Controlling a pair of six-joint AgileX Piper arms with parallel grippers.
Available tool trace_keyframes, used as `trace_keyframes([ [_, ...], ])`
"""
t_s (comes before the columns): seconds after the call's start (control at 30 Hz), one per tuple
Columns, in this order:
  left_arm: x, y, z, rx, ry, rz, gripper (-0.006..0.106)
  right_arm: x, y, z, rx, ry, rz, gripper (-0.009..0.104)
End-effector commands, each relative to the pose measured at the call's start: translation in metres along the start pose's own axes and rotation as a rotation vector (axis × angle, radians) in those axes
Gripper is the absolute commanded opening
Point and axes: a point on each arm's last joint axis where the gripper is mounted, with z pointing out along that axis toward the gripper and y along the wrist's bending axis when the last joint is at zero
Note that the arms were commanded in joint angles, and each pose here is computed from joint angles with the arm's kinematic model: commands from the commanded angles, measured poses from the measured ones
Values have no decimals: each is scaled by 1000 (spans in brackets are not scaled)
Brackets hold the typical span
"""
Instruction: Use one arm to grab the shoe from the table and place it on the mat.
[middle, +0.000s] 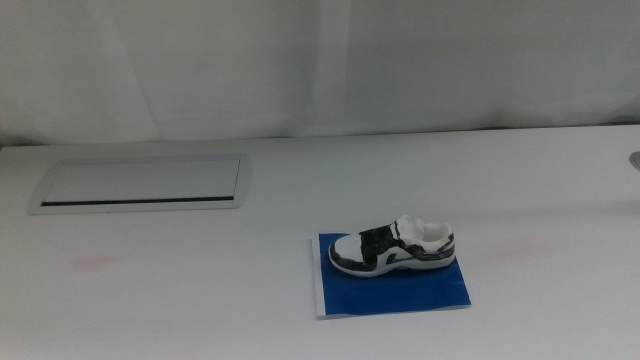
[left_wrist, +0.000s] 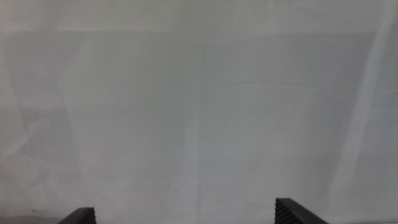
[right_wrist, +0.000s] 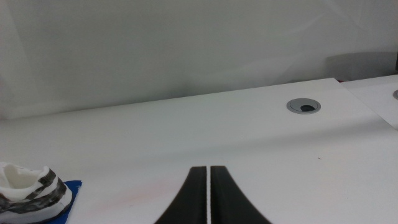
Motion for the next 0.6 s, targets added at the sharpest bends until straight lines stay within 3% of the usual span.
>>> trace_keyframes([
  [0.0,29,0,-12,32,-47,-47,71,13,-2,2,12,35,-15,-3],
  [0.23,107,-4,-32,131,-192,-157,71,13,-2,2,12,35,-15,-3],
  [0.57,180,-11,-18,172,-139,-61,71,13,-2,1,12,33,-15,-3],
])
